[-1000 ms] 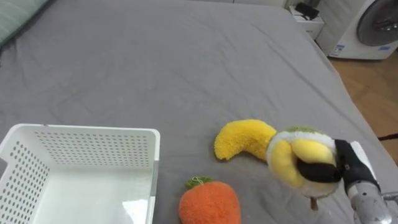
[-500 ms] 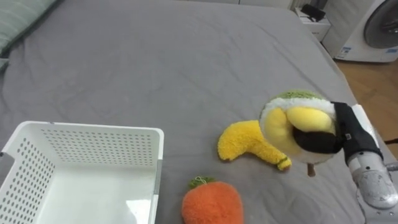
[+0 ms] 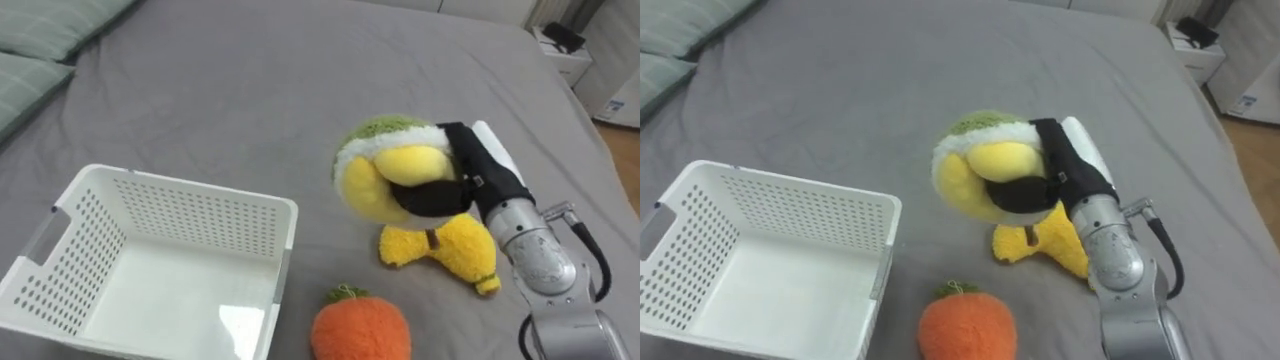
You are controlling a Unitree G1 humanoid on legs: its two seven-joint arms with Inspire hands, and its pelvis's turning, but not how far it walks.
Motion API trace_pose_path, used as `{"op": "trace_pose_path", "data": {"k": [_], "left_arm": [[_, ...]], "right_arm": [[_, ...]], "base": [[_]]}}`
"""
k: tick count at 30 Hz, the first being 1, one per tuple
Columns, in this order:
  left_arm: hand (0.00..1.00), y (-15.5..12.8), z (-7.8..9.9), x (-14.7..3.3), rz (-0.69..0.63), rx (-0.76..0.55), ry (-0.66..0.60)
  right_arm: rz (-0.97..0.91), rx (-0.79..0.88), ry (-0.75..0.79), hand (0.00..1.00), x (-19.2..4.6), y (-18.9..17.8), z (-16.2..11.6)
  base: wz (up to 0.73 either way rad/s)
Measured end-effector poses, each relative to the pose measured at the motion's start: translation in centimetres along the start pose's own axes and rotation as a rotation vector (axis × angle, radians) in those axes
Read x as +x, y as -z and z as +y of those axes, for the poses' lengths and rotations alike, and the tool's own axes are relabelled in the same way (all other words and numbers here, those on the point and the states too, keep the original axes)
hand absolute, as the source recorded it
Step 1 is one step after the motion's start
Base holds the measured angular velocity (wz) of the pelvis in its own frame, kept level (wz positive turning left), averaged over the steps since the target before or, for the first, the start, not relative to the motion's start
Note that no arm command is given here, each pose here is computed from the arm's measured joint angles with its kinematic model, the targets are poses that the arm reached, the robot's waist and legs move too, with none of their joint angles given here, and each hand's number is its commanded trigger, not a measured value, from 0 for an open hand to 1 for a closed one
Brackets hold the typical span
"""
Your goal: Collect toys from the bed
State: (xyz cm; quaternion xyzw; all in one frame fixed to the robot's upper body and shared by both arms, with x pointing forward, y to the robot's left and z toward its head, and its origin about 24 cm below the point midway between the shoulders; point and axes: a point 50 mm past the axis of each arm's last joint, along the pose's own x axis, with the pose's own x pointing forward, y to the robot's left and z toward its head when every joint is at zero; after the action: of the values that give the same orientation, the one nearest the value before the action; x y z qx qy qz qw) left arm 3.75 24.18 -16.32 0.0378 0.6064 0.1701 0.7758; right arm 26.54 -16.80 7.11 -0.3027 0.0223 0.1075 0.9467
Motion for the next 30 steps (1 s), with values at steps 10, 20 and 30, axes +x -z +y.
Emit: {"op": "trace_pose_path", "data": {"k": [10,20,30], "left_arm": [[0.0,-1.5,-0.3,0.1,-0.039,0.008,0.011],[0.0,-1.9,-0.4,0.2,-0.041,0.016,0.017],[0.0,-2.3,-0.6,0.2,-0.046,0.026,0.044]], "right_arm": [[-0.071,-0.022,-0.112,1.0,1.1,-2.2,2.0],[-0.093,0.016,-0.219,0.89,1.3,-3.2,4.3],[-0.137,0.007,-0.294,0.0,1.3,-4.4,6.3]], "base": [[0.05],[0.09],[0.06]]}}
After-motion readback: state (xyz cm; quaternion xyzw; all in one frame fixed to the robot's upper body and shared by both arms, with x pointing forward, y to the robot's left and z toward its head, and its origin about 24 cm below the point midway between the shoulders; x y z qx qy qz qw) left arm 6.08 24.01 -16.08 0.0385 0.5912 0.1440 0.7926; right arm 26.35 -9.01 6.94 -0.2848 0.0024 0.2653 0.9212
